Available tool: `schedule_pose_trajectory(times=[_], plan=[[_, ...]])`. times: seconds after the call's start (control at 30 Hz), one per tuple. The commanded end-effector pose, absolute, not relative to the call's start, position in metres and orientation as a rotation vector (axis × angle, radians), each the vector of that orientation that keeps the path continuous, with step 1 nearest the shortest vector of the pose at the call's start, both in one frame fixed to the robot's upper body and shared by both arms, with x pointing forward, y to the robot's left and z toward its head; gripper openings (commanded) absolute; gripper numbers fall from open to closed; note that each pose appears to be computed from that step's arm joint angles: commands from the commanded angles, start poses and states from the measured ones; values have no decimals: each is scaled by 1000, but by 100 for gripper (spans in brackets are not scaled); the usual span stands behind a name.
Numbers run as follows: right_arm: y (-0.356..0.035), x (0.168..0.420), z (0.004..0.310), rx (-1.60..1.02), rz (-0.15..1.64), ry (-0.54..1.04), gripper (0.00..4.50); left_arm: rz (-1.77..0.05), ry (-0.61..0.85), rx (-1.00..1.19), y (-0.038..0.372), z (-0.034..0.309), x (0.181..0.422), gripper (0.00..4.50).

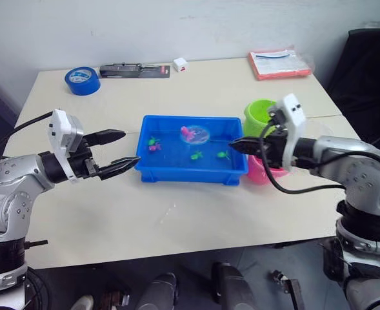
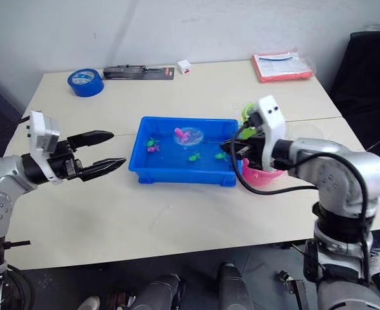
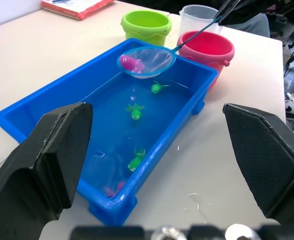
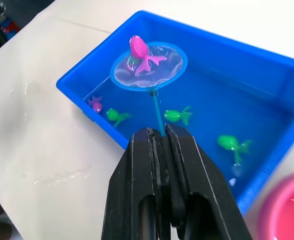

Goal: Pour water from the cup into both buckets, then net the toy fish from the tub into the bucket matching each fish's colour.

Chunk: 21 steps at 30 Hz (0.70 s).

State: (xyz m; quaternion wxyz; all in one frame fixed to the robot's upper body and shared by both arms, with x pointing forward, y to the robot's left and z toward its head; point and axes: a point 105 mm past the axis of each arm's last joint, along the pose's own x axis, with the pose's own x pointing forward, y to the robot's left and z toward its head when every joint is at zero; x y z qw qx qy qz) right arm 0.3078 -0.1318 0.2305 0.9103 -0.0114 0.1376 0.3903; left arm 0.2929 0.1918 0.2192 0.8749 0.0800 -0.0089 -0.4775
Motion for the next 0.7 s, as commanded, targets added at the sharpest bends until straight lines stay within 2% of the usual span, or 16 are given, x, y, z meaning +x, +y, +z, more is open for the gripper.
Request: schedule_pose_trajectory(times=[0.03, 0.23, 0.43, 0.7], plan=[[-152, 291, 248, -37, 744, 184, 79, -1064, -58, 158, 180, 227, 286, 450], [-183, 276, 252, -53, 631, 145, 79, -1176, -56, 155, 162, 224, 285, 450], [-217, 266, 256, -96, 484, 141, 79, -1244, -66, 156, 149, 223, 294, 450], [-264, 243, 245, -324, 244, 215, 79, -1294, -67, 167, 146, 222, 309, 450]])
